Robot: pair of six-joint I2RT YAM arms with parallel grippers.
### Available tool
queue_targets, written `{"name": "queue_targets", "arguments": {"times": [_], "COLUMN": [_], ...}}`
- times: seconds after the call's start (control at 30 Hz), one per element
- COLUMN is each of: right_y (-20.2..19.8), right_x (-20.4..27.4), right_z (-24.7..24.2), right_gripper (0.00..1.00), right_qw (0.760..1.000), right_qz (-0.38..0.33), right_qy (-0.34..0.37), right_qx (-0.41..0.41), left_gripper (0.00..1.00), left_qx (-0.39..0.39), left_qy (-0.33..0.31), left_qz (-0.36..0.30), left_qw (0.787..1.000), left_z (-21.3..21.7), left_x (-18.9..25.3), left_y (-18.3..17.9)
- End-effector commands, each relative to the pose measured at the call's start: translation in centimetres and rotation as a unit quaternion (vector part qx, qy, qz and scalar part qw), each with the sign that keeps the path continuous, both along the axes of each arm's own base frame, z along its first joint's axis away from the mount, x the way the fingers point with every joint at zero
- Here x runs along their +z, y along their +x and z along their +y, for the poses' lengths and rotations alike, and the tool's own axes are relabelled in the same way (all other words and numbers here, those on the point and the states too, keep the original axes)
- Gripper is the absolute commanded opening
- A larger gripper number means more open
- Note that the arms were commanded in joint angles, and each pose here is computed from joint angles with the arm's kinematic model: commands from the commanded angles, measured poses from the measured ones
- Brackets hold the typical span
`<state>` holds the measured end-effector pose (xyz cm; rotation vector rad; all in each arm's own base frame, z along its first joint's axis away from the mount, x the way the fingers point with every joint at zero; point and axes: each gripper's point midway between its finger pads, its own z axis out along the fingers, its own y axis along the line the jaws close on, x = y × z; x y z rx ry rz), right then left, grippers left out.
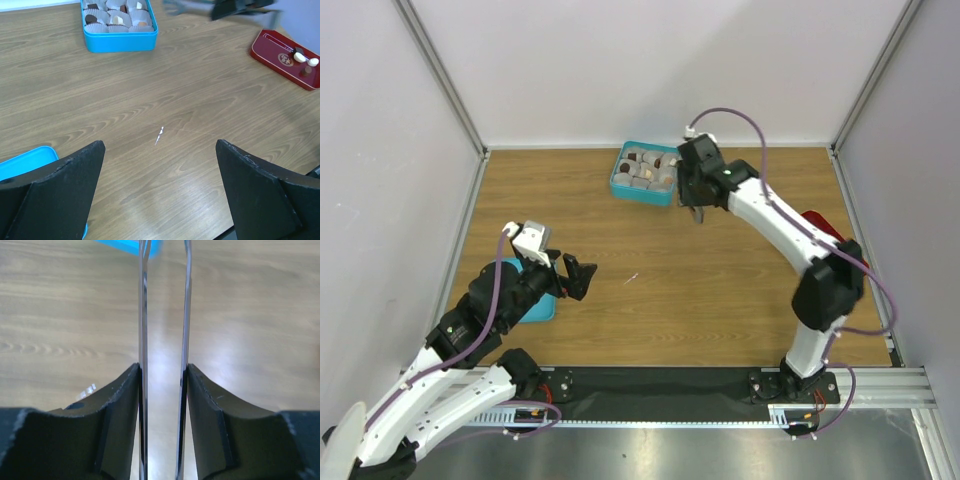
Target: Pack the chocolate
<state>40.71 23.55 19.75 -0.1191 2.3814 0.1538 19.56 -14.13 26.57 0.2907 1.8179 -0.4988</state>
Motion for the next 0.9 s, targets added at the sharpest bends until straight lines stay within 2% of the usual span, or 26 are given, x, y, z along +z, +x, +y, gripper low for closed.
{"name": "queue_targets", "arguments": {"times": [0.0, 0.2, 0.23, 0.37, 0.53, 0.67, 0.87], "right_y": [-2.4, -5.8, -6.5, -9.7, -12.4, -13.7, -13.9], "right_x": [4.7, 0.7, 1.2, 0.9, 0.3, 0.2, -2.2], "right_z": [-5.2, -16.1, -18.8, -24.4, -28.5, -30.5, -30.5], "right_gripper": [0.45, 0.45, 0.45, 0.46, 0.47, 0.47, 0.48], "right_qw": [0.998, 0.979, 0.971, 0.949, 0.927, 0.901, 0.892], "right_qz": [-0.035, 0.028, 0.024, 0.037, 0.06, 0.065, 0.088], "right_qy": [0.01, 0.003, 0.008, 0.001, -0.018, -0.047, -0.042], "right_qx": [-0.056, -0.204, -0.238, -0.312, -0.369, -0.427, -0.441], "left_gripper": [1.0, 1.0, 1.0, 1.0, 1.0, 1.0, 1.0], "left_qx": [0.007, -0.001, -0.002, -0.01, -0.02, -0.029, -0.044], "left_qy": [-0.007, -0.007, -0.007, -0.008, -0.009, -0.013, -0.01], "left_qz": [-0.02, -0.017, -0.018, -0.015, -0.015, -0.015, -0.004], "left_qw": [1.0, 1.0, 1.0, 1.0, 1.0, 0.999, 0.999], "left_z": [0.1, -0.2, -0.2, -0.5, -0.9, -1.3, -1.9], "left_x": [1.1, 1.0, 1.1, 0.9, 1.0, 1.1, 0.4], "left_y": [0.5, 0.4, 0.3, 0.2, 0.2, 0.2, -0.1]}}
